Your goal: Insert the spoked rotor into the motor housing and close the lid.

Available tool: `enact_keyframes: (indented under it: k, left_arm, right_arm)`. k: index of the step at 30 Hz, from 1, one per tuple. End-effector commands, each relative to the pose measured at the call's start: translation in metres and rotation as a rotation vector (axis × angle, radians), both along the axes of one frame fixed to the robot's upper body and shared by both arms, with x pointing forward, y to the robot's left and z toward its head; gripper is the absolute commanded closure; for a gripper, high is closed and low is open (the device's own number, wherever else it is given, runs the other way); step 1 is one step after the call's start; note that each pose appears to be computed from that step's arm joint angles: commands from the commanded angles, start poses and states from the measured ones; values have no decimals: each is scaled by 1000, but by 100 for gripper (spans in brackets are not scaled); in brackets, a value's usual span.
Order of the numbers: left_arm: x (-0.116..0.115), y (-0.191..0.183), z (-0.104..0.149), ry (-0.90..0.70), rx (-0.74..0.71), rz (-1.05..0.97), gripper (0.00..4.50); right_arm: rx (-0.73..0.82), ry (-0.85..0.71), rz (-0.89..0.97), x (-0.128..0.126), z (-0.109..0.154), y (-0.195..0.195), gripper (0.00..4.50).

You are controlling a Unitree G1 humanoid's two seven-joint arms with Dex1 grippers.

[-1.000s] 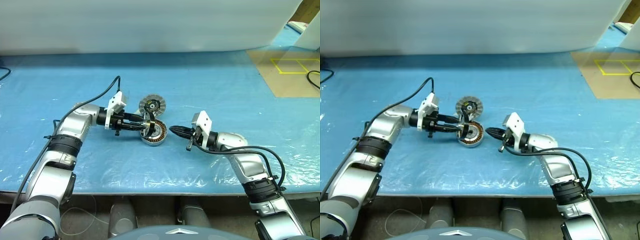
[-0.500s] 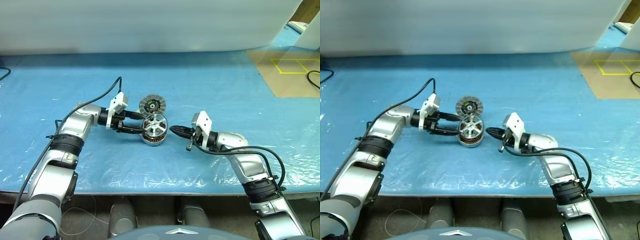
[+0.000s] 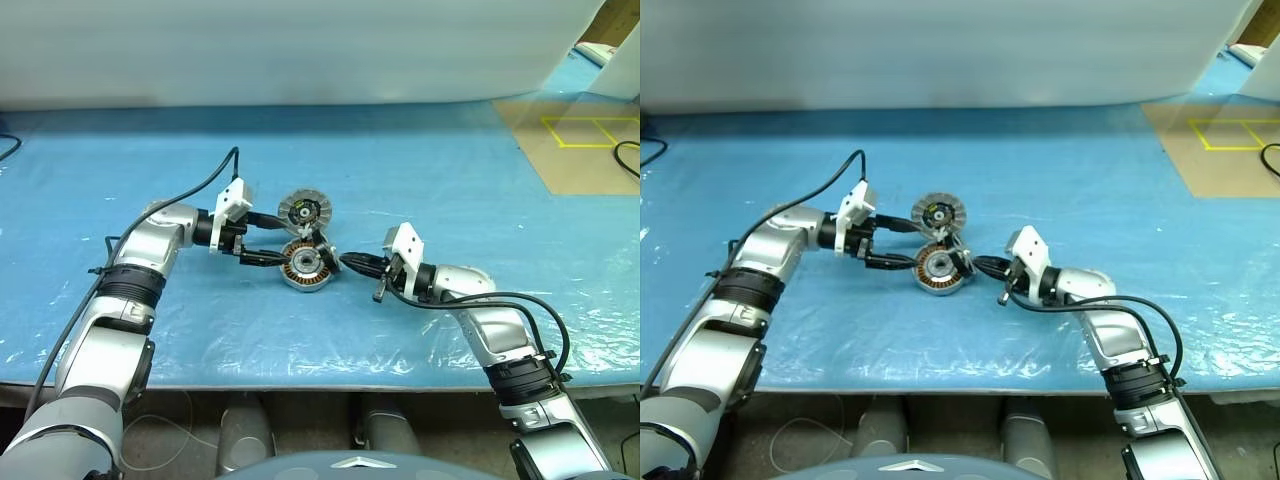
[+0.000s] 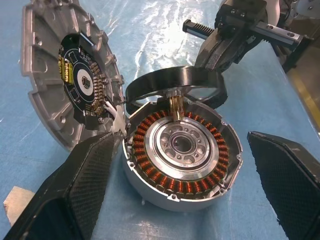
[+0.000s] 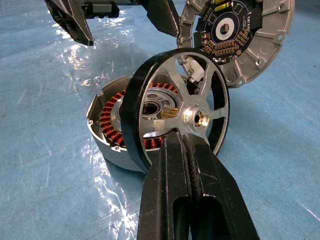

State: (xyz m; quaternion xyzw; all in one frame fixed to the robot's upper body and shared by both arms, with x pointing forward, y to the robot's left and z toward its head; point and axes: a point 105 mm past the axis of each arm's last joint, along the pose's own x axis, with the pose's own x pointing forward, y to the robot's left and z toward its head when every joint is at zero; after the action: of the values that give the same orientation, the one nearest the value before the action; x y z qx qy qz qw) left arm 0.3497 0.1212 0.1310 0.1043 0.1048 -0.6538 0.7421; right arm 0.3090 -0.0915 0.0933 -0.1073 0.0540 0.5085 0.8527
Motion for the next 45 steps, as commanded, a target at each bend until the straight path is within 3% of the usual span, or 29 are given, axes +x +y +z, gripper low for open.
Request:
enact_keyframes:
  k: [1, 16, 24, 27, 34, 45]
  left_arm:
    - [1, 4, 14, -55, -26, 17, 1]
    - [-6, 16, 15, -52, -105, 140, 1]
    - [-29, 28, 3, -38, -132, 206, 1]
    - [-36, 31, -5, -20, -133, 236, 0]
    - [-46, 27, -12, 11, -149, 259, 0]
    - [-49, 23, -15, 18, -157, 272, 0]
  right_arm:
    - [15, -56, 10, 2, 13, 2, 450]
    - [20, -89, -36, 16, 18, 1, 450]
    - [93, -5, 27, 10, 21, 11, 450]
    - [92, 5, 26, 12, 20, 10, 392]
    - [114, 29, -8, 20, 21, 11, 159]
    - [192, 218, -63, 28, 10, 11, 159]
